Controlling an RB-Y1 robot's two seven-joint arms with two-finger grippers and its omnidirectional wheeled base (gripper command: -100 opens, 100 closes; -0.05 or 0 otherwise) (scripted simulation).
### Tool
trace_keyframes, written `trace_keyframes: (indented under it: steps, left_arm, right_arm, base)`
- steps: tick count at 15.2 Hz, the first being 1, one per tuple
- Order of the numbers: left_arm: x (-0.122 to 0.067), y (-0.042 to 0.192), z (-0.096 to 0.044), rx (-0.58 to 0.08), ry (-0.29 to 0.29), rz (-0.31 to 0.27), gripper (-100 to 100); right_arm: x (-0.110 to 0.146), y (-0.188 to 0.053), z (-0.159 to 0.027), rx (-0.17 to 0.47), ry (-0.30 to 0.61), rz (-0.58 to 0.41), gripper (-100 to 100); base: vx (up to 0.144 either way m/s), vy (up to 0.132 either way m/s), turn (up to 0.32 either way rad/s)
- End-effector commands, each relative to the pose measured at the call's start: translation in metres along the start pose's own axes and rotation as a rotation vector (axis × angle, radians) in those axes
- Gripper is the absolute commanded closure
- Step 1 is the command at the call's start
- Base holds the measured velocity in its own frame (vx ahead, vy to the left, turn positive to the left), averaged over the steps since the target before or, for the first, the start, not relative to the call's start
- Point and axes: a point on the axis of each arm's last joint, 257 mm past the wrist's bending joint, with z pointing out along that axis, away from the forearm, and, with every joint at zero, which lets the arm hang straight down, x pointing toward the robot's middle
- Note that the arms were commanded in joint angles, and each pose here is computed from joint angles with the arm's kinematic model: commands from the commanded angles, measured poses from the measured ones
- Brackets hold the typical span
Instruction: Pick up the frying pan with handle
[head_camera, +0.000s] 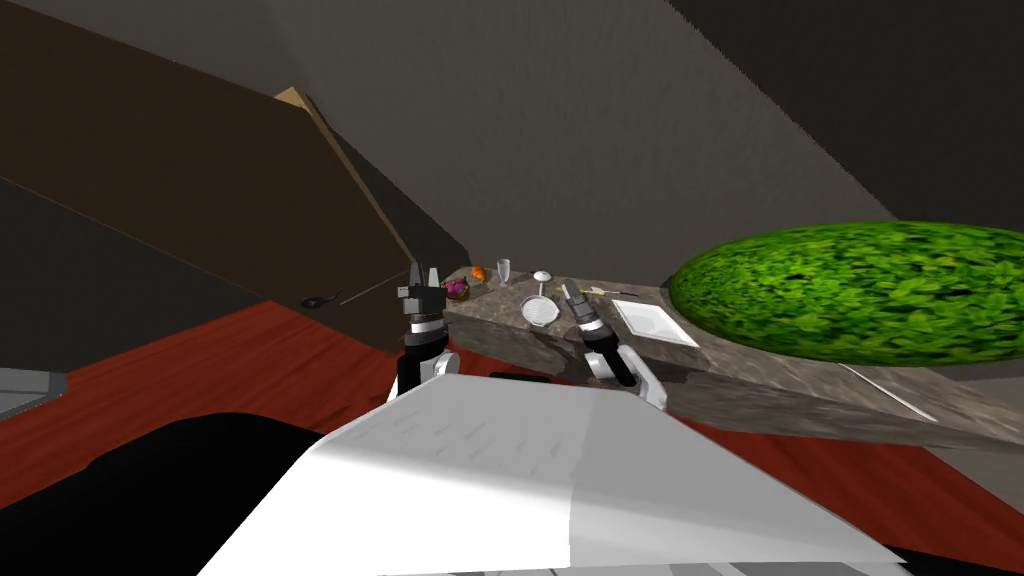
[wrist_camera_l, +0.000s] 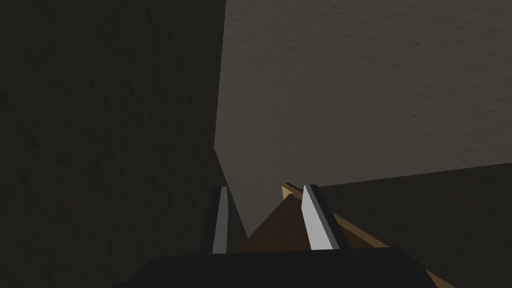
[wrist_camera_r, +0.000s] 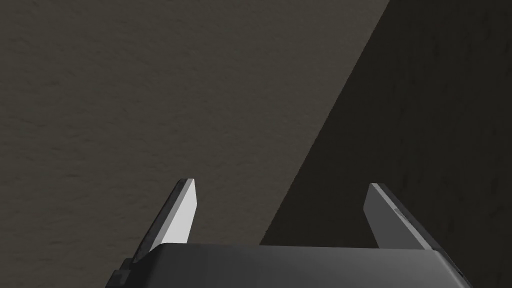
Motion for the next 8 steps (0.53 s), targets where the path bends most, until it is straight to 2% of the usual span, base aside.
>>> trace_keyframes:
  steps: [1, 2, 3, 4, 5, 6, 7, 8]
  left_arm:
    - [0.000, 0.000, 0.000, 0.000, 0.000, 0.000, 0]
    - [0.000, 0.000, 0.000, 0.000, 0.000, 0.000, 0]
    - [0.000, 0.000, 0.000, 0.000, 0.000, 0.000, 0]
    - [0.000, 0.000, 0.000, 0.000, 0.000, 0.000, 0]
    - [0.000, 0.000, 0.000, 0.000, 0.000, 0.000, 0]
    - [0.000, 0.000, 0.000, 0.000, 0.000, 0.000, 0]
    - [0.000, 0.000, 0.000, 0.000, 0.000, 0.000, 0]
    - [0.000, 0.000, 0.000, 0.000, 0.000, 0.000, 0]
  right_arm:
    - [0.016, 0.002, 0.002, -0.026, 0.069, -0.012, -100]
    - [0.036, 0.005, 0.008, -0.057, 0.130, -0.012, -100]
    - [0.036, 0.003, 0.006, -0.055, 0.145, -0.023, -100]
    - [0.036, 0.003, 0.005, -0.055, 0.149, -0.025, -100]
    - [0.057, 0.004, 0.008, -0.083, 0.222, -0.033, -100]
    - [0.056, 0.003, 0.007, -0.082, 0.232, -0.042, -100]
    - [0.075, 0.001, 0.005, -0.099, 0.300, -0.047, -100]
    - [0.076, 0.001, 0.006, -0.106, 0.319, -0.061, -100]
  base:
    - [-0.018, 0.022, 0.223]
    - [-0.013, 0.025, 0.358]
    - [-0.010, 0.020, 0.285]
    - [-0.006, 0.010, 0.059]
    - [-0.010, 0.017, 0.206]
    - [-0.011, 0.017, 0.245]
    - [-0.010, 0.023, 0.311]
    - [-0.008, 0.020, 0.259]
